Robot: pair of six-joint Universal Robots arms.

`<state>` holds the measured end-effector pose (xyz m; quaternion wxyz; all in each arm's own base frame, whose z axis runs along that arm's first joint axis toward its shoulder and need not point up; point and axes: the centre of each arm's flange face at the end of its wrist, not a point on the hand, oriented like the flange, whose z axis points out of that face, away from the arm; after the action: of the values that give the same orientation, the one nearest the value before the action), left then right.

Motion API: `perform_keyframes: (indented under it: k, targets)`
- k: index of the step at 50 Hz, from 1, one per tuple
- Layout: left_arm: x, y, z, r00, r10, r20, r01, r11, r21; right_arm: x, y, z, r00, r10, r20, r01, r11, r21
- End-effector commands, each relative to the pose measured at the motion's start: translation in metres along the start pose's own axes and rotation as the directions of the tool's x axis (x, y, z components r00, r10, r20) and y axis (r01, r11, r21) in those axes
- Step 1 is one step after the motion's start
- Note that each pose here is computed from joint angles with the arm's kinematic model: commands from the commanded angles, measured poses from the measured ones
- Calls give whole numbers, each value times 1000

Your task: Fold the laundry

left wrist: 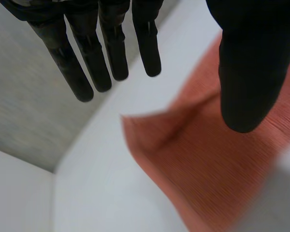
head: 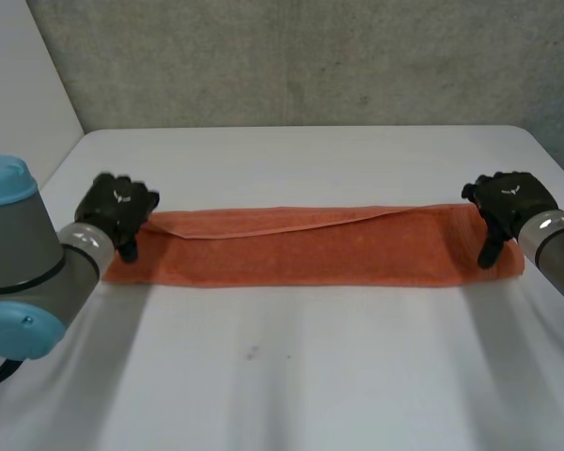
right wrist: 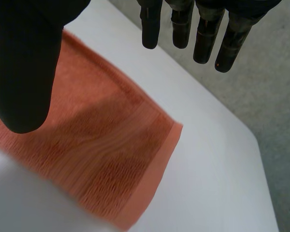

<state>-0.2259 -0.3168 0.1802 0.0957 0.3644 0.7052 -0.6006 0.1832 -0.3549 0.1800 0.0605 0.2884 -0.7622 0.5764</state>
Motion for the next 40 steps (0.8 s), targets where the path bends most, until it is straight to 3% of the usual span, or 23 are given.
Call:
perform_keyframes:
  k: [1, 13, 20, 26, 40]
  targets:
    - [4, 28, 17, 997, -30, -75, 23, 995, -99, 3, 11, 1, 1000, 5, -5, -5, 999, -33]
    - [4, 39, 59, 996, -74, -56, 69, 994, -86, -2, 16, 0, 1000, 4, 10, -3, 999, -51]
    - [-14, 24, 87, 996, -83, 35, 82, 996, 24, -2, 19, 0, 1000, 7, 10, -6, 998, -59]
    - [-13, 23, 79, 989, -147, 28, 147, 989, 14, -2, 21, -1, 1000, 9, 10, -8, 998, -66]
    - [2, 23, 35, 989, -146, -27, 145, 989, -37, 11, 29, -5, 999, 32, 4, -31, 994, -101]
